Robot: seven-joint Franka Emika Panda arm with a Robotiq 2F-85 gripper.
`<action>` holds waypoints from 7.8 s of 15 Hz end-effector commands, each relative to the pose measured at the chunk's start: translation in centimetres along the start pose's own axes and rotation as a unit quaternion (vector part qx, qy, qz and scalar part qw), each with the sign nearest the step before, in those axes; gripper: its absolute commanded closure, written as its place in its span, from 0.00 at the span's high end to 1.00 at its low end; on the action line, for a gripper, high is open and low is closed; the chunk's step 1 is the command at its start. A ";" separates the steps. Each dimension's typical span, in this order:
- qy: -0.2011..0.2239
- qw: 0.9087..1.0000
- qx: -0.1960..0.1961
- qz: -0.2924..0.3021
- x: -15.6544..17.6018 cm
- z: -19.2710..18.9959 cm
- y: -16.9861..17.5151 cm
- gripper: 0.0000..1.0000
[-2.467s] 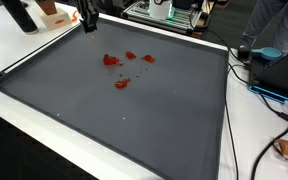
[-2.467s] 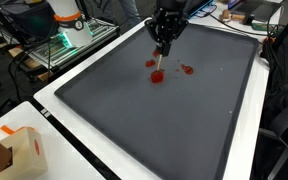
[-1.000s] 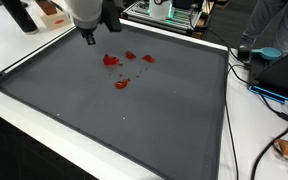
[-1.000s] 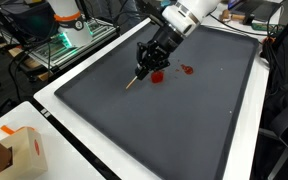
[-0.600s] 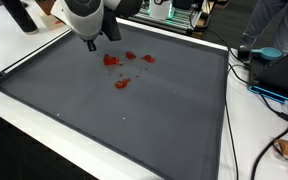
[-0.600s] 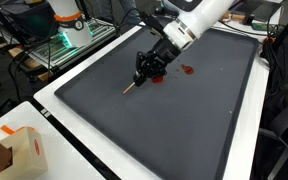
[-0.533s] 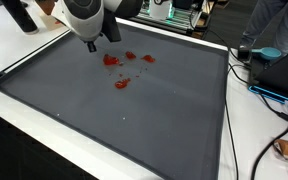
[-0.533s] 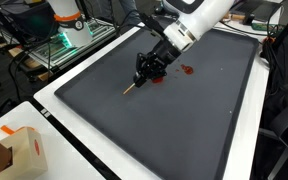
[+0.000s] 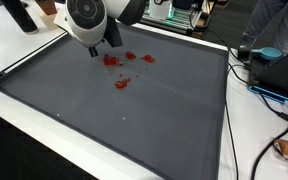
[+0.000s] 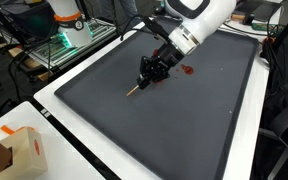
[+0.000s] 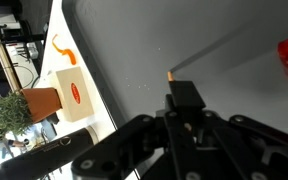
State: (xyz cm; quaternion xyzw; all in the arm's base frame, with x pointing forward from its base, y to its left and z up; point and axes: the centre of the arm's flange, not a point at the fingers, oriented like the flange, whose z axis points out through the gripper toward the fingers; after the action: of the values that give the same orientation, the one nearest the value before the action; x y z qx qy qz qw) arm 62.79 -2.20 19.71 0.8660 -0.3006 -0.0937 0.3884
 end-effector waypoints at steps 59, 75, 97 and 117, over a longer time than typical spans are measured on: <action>0.116 0.834 0.384 -0.379 -1.8 -9.5 14.5 0.13; 0.202 0.712 0.394 -0.546 -9.0 -11.1 9.0 0.03; 0.168 0.593 0.433 -0.658 -14.3 -6.9 5.5 0.03; 0.186 0.609 0.410 -0.653 -15.4 -5.3 3.6 0.03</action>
State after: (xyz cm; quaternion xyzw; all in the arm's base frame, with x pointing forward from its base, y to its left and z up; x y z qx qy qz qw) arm 51.61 8.12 25.85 0.9002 0.4138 -0.0283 -0.1327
